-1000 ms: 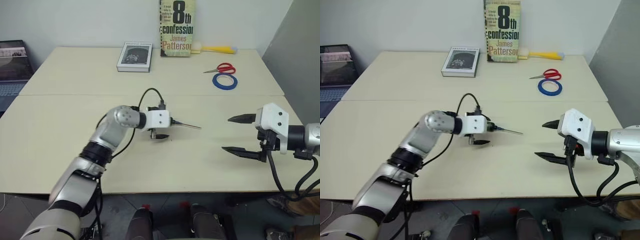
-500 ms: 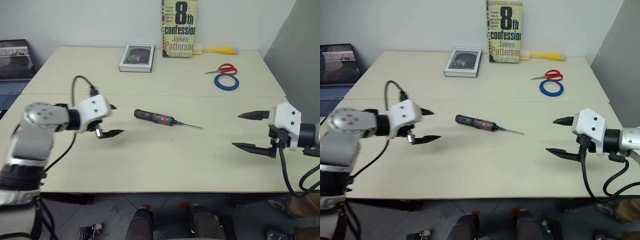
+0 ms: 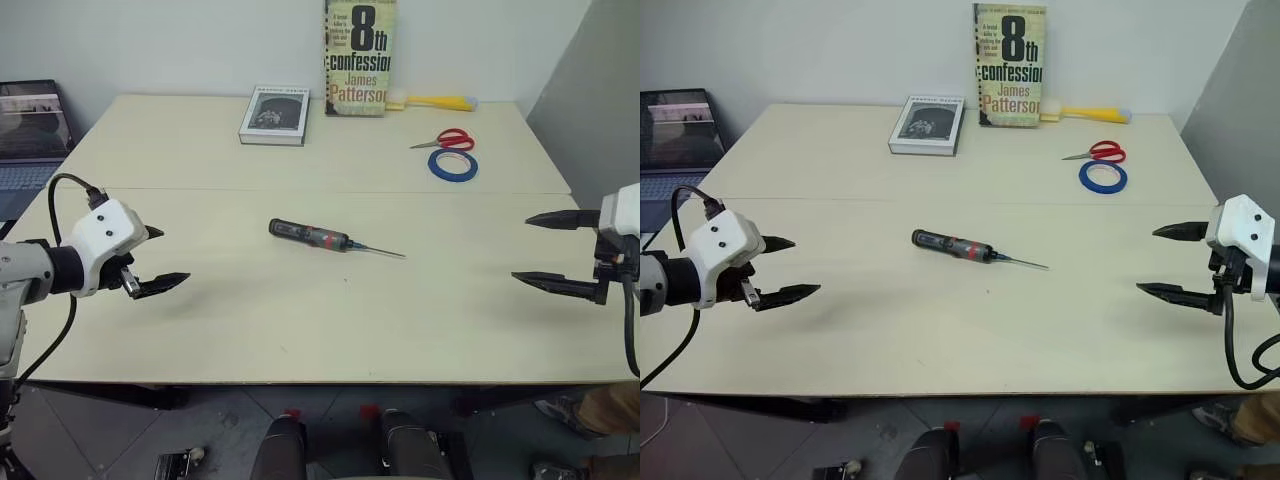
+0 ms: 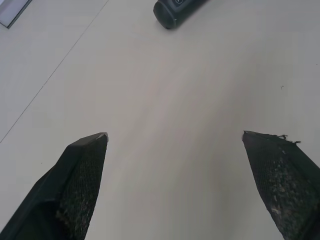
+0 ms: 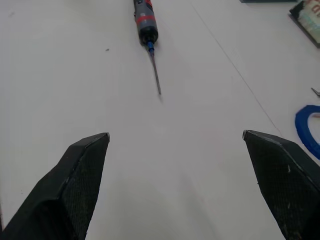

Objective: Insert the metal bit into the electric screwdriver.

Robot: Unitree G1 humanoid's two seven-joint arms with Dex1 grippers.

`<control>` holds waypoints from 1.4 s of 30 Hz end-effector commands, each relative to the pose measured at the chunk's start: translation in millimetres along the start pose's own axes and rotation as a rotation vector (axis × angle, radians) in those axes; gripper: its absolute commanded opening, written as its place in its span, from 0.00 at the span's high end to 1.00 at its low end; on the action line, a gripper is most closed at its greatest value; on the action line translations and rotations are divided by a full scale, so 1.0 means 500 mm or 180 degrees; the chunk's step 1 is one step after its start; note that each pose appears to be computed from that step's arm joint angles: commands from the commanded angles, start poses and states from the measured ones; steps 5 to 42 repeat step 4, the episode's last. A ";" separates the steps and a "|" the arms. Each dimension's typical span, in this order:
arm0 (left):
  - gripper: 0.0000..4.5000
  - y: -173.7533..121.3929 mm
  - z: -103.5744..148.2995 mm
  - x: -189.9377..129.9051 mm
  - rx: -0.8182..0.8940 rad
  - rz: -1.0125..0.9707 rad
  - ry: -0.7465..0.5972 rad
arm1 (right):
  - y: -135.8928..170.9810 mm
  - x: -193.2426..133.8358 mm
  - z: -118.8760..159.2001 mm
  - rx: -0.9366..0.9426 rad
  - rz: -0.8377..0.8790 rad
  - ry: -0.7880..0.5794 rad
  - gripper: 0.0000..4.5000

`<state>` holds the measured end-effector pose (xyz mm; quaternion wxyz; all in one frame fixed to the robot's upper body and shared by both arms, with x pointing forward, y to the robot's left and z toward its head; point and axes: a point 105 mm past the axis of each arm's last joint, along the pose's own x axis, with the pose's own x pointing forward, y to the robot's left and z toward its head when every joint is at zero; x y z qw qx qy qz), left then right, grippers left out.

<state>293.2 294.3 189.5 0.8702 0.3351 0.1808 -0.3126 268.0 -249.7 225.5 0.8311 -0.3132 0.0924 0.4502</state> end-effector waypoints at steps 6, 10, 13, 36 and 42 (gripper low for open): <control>0.01 0.005 0.039 0.002 0.0103 0.0001 -0.0211 | -0.008 -0.022 0.019 -0.0179 -0.0102 0.0034 0.00; 0.01 0.005 0.039 0.002 0.0103 0.0001 -0.0211 | -0.008 -0.022 0.019 -0.0179 -0.0102 0.0034 0.00; 0.01 0.005 0.039 0.002 0.0103 0.0001 -0.0211 | -0.008 -0.022 0.019 -0.0179 -0.0102 0.0034 0.00; 0.01 0.005 0.039 0.002 0.0103 0.0001 -0.0211 | -0.008 -0.022 0.019 -0.0179 -0.0102 0.0034 0.00; 0.01 0.005 0.039 0.002 0.0103 0.0001 -0.0211 | -0.008 -0.022 0.019 -0.0179 -0.0102 0.0034 0.00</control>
